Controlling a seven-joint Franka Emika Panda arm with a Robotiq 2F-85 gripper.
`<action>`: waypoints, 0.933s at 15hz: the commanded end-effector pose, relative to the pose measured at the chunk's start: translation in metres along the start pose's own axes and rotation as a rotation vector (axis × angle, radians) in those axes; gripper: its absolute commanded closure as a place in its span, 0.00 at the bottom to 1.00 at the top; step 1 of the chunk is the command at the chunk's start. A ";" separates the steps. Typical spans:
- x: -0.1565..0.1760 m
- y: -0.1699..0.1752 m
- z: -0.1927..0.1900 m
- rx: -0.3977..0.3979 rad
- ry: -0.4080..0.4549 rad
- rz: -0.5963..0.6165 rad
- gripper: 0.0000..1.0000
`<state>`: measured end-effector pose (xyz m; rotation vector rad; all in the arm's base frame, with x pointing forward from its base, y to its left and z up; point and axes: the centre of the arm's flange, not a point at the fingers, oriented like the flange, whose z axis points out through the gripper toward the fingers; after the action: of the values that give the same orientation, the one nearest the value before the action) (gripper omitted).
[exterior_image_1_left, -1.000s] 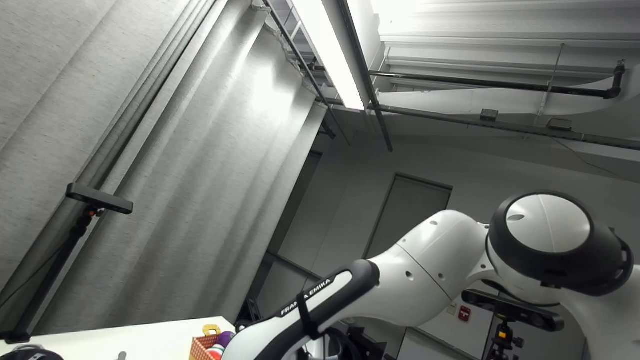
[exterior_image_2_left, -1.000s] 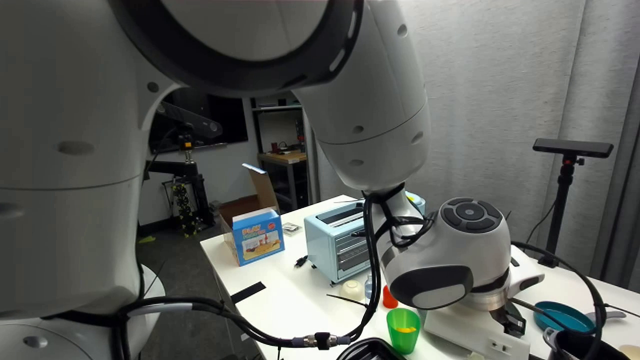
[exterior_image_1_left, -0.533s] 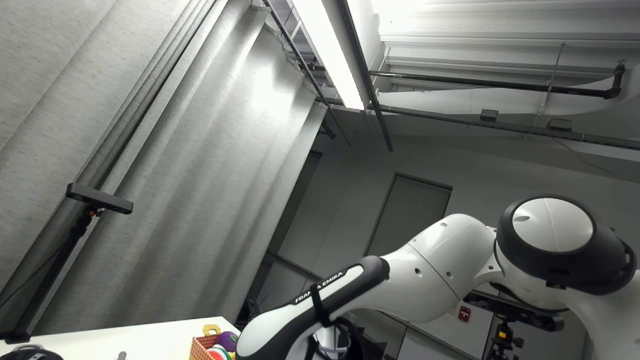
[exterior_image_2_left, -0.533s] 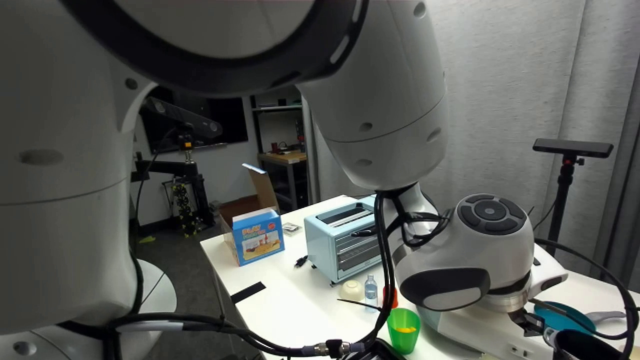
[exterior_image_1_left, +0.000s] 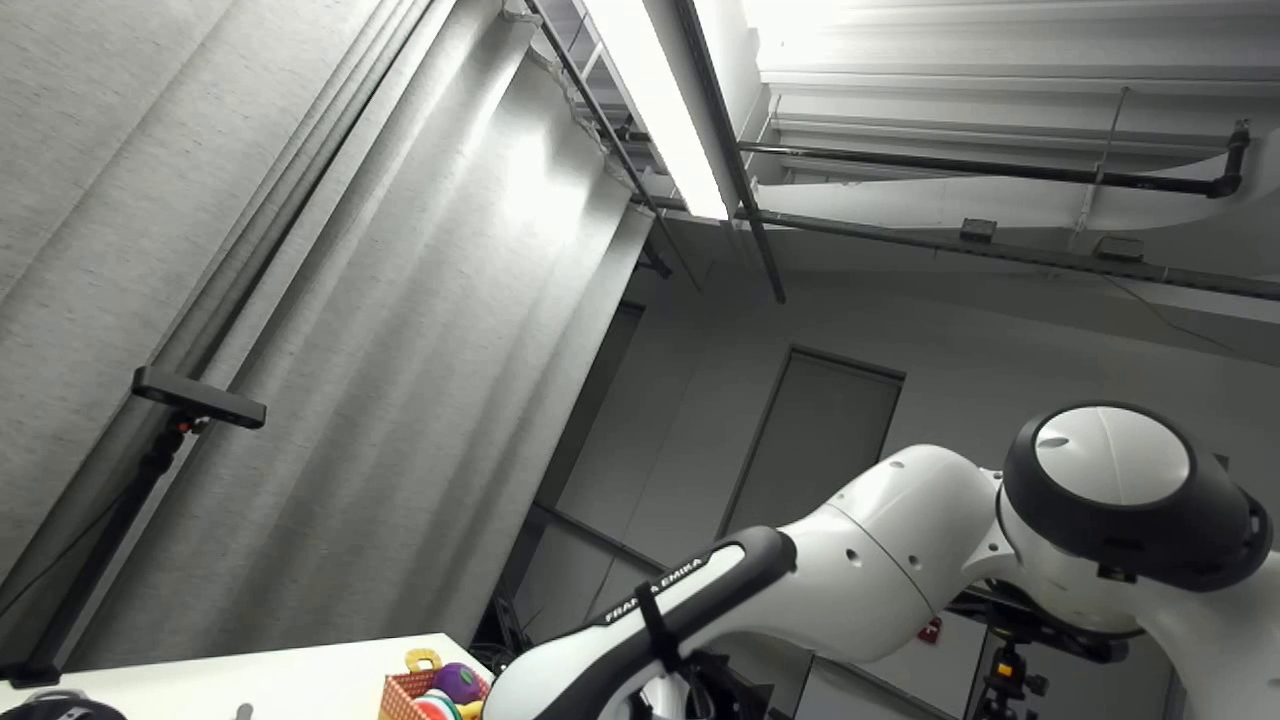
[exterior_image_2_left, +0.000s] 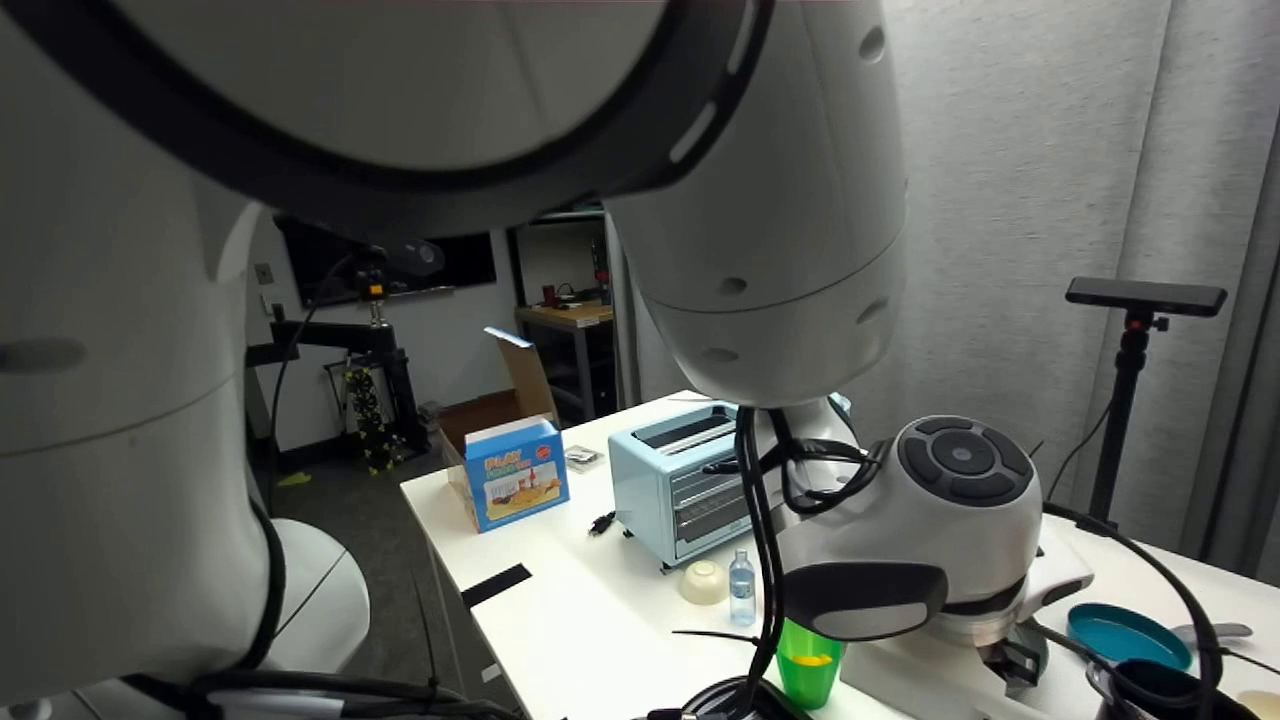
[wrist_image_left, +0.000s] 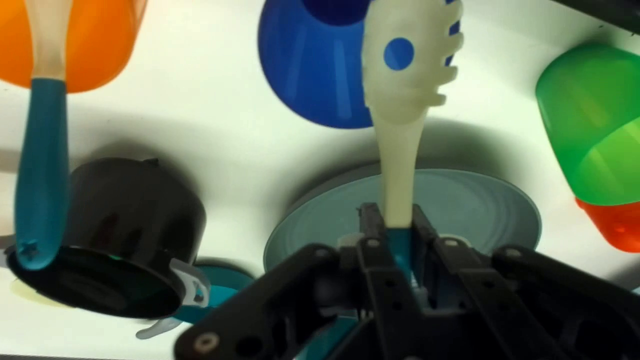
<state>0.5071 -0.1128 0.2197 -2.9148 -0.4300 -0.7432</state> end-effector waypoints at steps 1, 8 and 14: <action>-0.016 0.000 -0.002 0.011 0.015 -0.011 0.96; -0.015 0.016 -0.013 -0.010 0.029 -0.013 0.96; -0.004 0.013 -0.007 0.001 0.025 -0.033 0.96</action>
<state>0.5000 -0.1309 0.2214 -2.9081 -0.4323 -0.7649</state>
